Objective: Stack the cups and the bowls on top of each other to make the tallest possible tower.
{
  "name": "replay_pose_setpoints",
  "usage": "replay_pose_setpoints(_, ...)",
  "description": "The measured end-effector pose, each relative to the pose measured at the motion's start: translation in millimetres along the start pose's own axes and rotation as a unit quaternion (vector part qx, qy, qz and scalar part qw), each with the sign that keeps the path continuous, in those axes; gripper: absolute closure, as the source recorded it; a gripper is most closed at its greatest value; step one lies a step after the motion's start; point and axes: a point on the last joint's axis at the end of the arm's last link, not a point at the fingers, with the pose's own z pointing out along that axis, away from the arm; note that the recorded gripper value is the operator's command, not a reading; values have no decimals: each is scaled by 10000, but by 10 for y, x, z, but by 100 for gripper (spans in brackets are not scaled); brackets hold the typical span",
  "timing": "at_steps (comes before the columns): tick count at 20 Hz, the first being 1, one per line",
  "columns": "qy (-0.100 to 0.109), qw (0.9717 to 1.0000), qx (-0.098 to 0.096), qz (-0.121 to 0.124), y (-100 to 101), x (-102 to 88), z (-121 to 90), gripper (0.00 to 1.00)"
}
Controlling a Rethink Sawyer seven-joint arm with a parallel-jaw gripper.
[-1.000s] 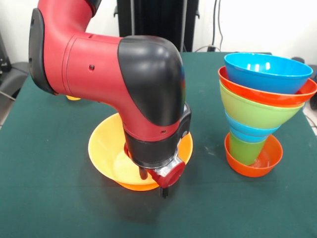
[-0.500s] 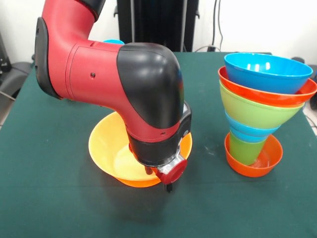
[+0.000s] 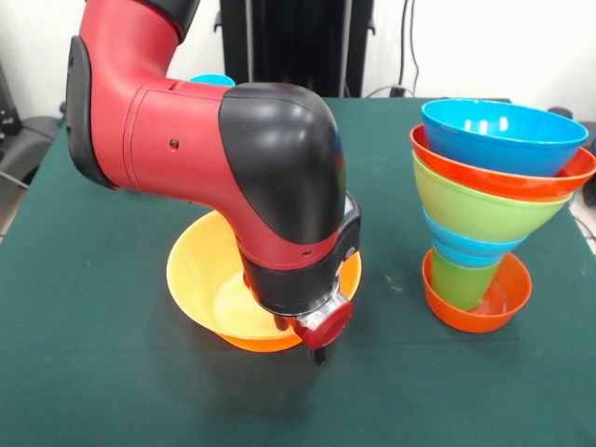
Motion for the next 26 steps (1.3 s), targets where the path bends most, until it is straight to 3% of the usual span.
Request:
replay_pose_setpoints(14,-151,9999,29,-43,27,-73,37,0)
replay_pose_setpoints(20,-212,9997,131,-65,7,-68,44,0)
replay_pose_setpoints(26,-157,9999,59,-19,40,-55,38,0)
